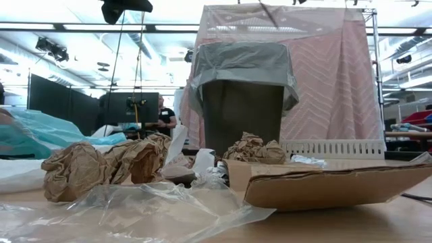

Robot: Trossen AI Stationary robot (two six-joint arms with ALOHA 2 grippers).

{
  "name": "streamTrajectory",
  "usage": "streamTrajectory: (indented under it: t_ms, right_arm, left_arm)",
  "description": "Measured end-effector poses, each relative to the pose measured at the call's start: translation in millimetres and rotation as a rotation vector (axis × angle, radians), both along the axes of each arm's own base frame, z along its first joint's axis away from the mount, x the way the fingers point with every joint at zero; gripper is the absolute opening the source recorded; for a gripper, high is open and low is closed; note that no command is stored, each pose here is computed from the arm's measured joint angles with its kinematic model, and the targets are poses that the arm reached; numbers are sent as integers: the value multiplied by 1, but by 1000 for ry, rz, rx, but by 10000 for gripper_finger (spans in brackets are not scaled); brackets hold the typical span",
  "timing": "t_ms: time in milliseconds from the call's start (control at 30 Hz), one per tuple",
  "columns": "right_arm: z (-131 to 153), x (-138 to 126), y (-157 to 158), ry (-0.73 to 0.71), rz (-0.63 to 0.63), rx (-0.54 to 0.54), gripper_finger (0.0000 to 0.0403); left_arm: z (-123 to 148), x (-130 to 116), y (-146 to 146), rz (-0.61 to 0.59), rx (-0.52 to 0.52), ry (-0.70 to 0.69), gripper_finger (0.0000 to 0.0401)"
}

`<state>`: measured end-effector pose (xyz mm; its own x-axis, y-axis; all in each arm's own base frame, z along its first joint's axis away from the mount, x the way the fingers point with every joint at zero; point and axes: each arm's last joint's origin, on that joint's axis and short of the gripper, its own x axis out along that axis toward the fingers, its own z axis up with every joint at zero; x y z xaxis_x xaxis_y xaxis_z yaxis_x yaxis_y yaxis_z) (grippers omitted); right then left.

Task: Place trash/remove bag and relplace
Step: Put the zip tie into the trash bin

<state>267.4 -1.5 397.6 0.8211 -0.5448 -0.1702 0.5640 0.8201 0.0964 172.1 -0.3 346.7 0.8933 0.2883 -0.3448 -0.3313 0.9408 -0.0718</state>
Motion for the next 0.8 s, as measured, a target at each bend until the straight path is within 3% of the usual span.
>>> streamTrajectory:
  t_ms: [100,233,533,800]
  right_arm:
    - [4,6,-28,0,-64,-96,0]
    - [6,20,-57,-43,-4,-208,0]
    - [-27,61,-85,-32,136,-213,0]
    - [-53,80,-89,14,148,-148,0]
  left_arm:
    - [0,0,0,1,-1,0,15]
    - [0,0,0,14,3,0,15]
    - [0,-1,1,50,17,2,15]
    - [0,-1,2,53,18,3,15]
